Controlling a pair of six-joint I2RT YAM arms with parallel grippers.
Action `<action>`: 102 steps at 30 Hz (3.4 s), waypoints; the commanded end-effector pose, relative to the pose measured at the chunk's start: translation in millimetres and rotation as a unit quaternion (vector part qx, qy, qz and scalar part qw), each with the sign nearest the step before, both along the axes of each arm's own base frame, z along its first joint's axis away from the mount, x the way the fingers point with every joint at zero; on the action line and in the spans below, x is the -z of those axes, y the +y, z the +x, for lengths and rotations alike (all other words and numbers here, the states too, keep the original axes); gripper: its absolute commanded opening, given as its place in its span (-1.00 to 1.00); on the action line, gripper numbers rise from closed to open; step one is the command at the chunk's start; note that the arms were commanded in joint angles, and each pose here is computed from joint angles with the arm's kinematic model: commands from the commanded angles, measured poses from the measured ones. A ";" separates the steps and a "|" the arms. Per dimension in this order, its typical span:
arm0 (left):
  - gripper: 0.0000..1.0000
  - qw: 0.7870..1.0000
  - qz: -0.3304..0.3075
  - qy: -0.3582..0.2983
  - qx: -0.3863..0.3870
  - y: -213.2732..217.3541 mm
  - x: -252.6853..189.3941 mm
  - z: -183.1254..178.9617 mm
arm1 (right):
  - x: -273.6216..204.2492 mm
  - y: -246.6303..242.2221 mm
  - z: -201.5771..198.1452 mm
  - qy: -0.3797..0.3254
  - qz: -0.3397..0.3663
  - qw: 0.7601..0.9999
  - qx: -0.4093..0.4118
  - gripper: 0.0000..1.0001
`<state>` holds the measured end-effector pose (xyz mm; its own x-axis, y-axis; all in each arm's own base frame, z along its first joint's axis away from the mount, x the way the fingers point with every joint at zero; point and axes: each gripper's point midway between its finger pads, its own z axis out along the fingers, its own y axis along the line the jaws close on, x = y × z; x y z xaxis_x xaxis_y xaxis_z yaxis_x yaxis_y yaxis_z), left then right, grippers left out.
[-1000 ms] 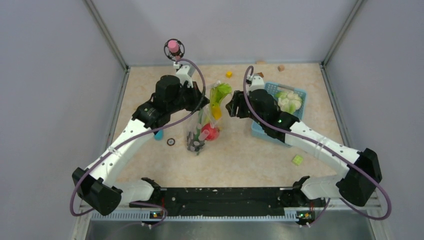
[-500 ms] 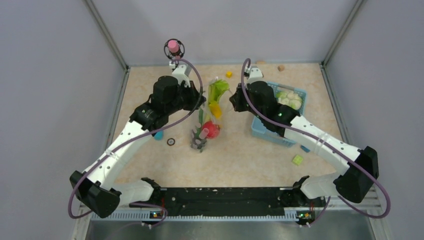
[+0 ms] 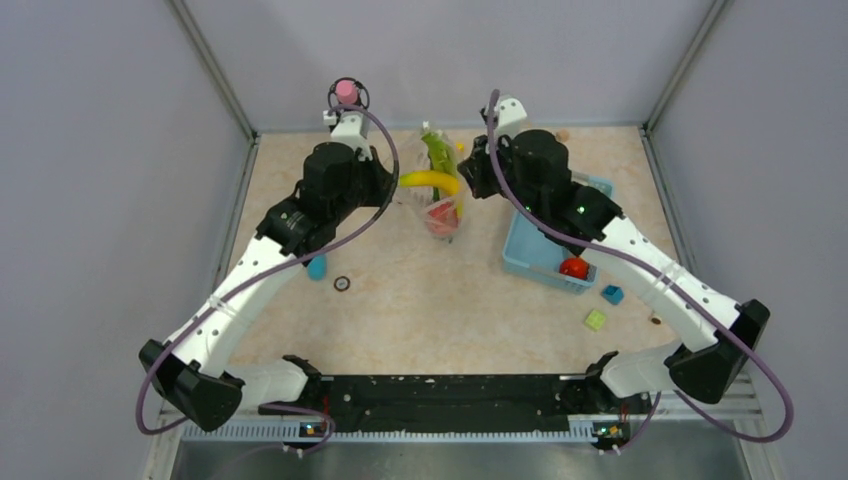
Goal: Place the food in the zip-top bag and seal the zipper
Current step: Adjust the zipper food storage bag at the center of the board, then pick up the fake vegetable from the bin.
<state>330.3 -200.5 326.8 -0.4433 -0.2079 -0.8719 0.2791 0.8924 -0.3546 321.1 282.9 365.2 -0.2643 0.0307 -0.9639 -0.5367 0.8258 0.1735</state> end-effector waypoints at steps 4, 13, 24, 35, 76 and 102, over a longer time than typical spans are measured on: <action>-1.00 0.999 0.026 0.015 -0.018 -7.8 6.4 29.1 | 30.3 7.6 22.4 0.031 -0.087 0.996 0.001 -1.00; -1.00 0.999 -0.001 -0.054 0.006 -2.6 -39.0 10.6 | 24.8 25.9 3.1 0.021 -0.048 0.996 -0.069 -1.00; -1.00 0.996 0.021 -0.068 -0.045 23.2 -50.8 7.5 | 54.7 38.6 -35.8 0.053 0.000 0.987 -0.152 -1.00; -1.00 0.993 0.000 0.037 0.113 -50.0 44.1 9.5 | 177.1 -30.6 -23.2 0.170 -0.046 0.984 0.042 -0.83; -1.00 0.983 -0.022 0.065 0.172 -70.7 64.4 -1.5 | 299.8 -261.5 -3.2 0.342 -0.116 0.843 0.398 0.84; -1.00 0.983 -0.027 0.068 0.170 -69.8 62.8 -4.2 | 297.0 -242.1 1.8 0.343 -0.084 0.865 0.356 -0.46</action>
<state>324.9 -267.9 245.8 -0.6477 -0.0400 -0.7609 0.4768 0.7576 -0.4457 308.8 38.0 30.7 -0.8222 0.2722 -0.4999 0.3036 0.9526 0.0194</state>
